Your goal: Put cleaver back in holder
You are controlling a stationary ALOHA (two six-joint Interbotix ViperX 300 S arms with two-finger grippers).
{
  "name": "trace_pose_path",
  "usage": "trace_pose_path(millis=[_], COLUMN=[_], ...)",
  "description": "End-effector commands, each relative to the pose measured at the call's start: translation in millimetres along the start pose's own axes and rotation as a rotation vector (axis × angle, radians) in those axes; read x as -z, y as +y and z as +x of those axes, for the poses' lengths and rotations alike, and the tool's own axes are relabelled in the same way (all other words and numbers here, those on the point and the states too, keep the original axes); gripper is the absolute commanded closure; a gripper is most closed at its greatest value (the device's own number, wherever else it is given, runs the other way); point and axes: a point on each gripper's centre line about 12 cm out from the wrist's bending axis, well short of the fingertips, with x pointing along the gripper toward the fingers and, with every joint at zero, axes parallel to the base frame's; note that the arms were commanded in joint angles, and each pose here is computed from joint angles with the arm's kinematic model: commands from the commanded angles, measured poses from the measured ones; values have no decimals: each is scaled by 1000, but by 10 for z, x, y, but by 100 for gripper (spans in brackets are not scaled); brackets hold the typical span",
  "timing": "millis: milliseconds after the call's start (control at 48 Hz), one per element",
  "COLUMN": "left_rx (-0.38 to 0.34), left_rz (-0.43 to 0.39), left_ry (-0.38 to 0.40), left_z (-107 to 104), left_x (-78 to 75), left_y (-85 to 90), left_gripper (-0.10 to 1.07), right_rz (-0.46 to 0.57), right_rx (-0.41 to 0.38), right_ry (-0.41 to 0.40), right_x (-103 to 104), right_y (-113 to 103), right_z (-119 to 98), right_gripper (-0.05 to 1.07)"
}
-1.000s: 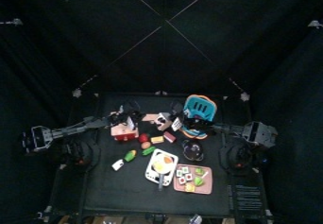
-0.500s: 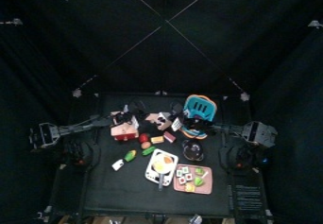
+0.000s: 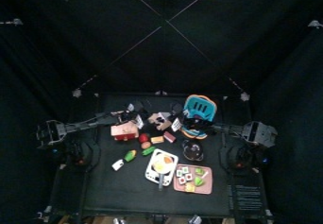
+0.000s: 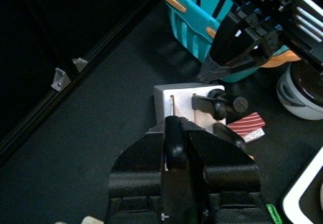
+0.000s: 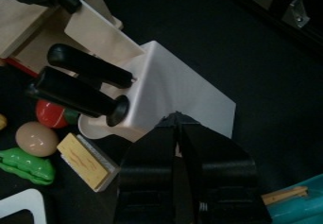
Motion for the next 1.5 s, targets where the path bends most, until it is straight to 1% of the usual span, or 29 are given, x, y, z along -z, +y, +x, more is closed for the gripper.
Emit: trace_pose_path(millis=[0, 104, 375, 521, 750, 1042, 1083, 1188, 1292, 1479], left_rx=[0, -1, 5, 11, 19, 20, 20, 29, 31, 31], left_rz=[4, 5, 13, 28, 42, 37, 37, 44, 47, 44], left_ry=[-28, -22, -29, -33, -62, -62, -64, -39, -20, -14], left_z=[23, 48, 48, 47, 43, 39, 40, 103, 156, 203], left_x=[-128, -133, -145, -158, -228, -212, -204, -104, -48, -29], left_y=[-1, -1, -26, -51, -82, -81, -82, -120, -130, -130], left_gripper=[50, 44, 22, 16, 15, 15, 15, 16, 16, 16], right_rz=[4, 1, -2, -3, -3, -4, -4, -5, -3, -5], right_rx=[-10, -9, -12, -11, -9, -10, -10, -11, -11, -11], right_ry=[-35, -34, -37, -34, -34, -34, -34, -34, -34, -34], right_x=[-123, -115, -126, -116, -115, -117, -117, -116, -116, -116], right_y=[15, 18, 22, 19, 18, 13, 13, 19, 19, 19], right_z=[-60, -60, -65, -60, -60, -60, -60, -60, -60, -60], right_gripper=[66, 66, 66, 66, 66, 66, 66, 66, 66, 66])
